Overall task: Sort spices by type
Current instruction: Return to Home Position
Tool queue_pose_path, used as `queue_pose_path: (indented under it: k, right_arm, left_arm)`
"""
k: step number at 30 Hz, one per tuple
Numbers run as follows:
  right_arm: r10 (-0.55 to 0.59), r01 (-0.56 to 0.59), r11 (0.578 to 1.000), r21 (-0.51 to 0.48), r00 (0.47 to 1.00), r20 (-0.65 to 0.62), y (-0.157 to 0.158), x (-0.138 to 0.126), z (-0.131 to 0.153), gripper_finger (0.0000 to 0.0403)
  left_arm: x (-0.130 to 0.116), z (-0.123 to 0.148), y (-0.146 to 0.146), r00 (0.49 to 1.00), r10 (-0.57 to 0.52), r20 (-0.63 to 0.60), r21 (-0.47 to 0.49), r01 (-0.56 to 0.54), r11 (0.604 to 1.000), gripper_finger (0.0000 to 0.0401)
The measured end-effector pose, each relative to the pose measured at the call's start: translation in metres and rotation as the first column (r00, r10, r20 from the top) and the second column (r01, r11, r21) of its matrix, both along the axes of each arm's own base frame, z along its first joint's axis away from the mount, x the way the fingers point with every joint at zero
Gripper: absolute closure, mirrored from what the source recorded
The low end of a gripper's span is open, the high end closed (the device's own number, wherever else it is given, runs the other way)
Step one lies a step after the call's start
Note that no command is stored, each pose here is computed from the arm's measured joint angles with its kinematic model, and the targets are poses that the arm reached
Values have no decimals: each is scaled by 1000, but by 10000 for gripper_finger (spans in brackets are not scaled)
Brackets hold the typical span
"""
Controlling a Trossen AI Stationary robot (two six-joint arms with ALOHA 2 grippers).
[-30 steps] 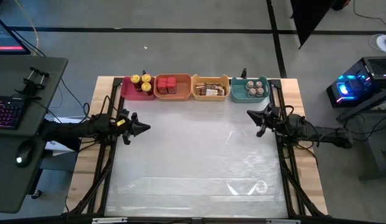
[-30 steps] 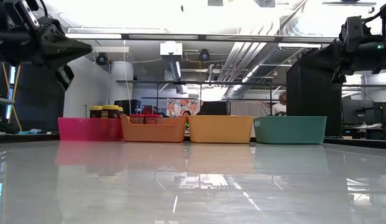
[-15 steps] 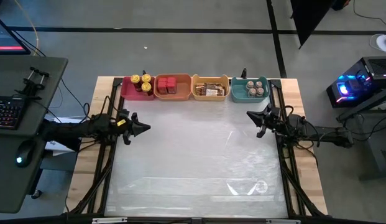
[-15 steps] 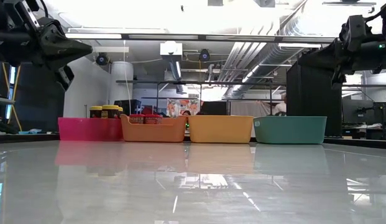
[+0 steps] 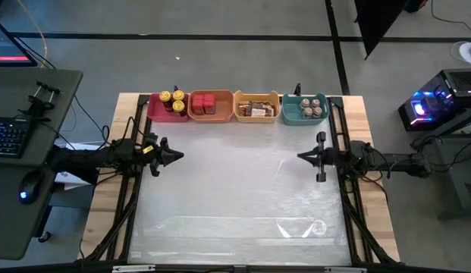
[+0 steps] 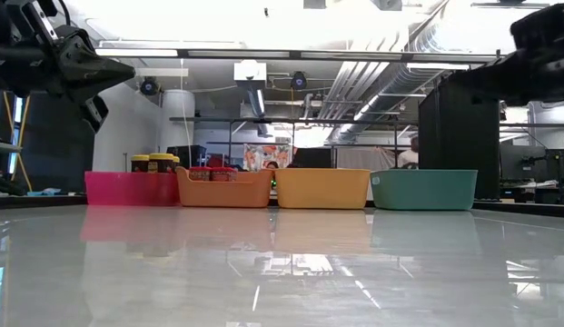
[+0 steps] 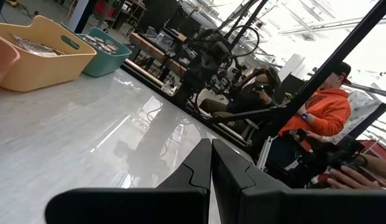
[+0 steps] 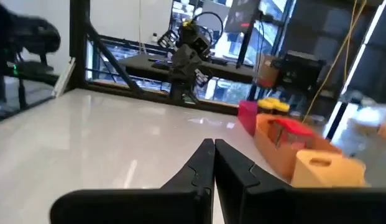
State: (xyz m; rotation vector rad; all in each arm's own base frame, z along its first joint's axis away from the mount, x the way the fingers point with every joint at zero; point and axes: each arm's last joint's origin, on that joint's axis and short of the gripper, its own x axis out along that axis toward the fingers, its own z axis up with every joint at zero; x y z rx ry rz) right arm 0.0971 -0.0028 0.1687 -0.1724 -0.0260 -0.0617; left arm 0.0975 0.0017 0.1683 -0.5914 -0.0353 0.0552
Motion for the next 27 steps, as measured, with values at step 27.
queue_pose_path:
  k: [27]
  right_arm:
    - [-9,9,993,121,1000,-5,-2,1,-1,400]
  left_arm:
    - [0,0,0,1000,0,0,0,0,1000,401]
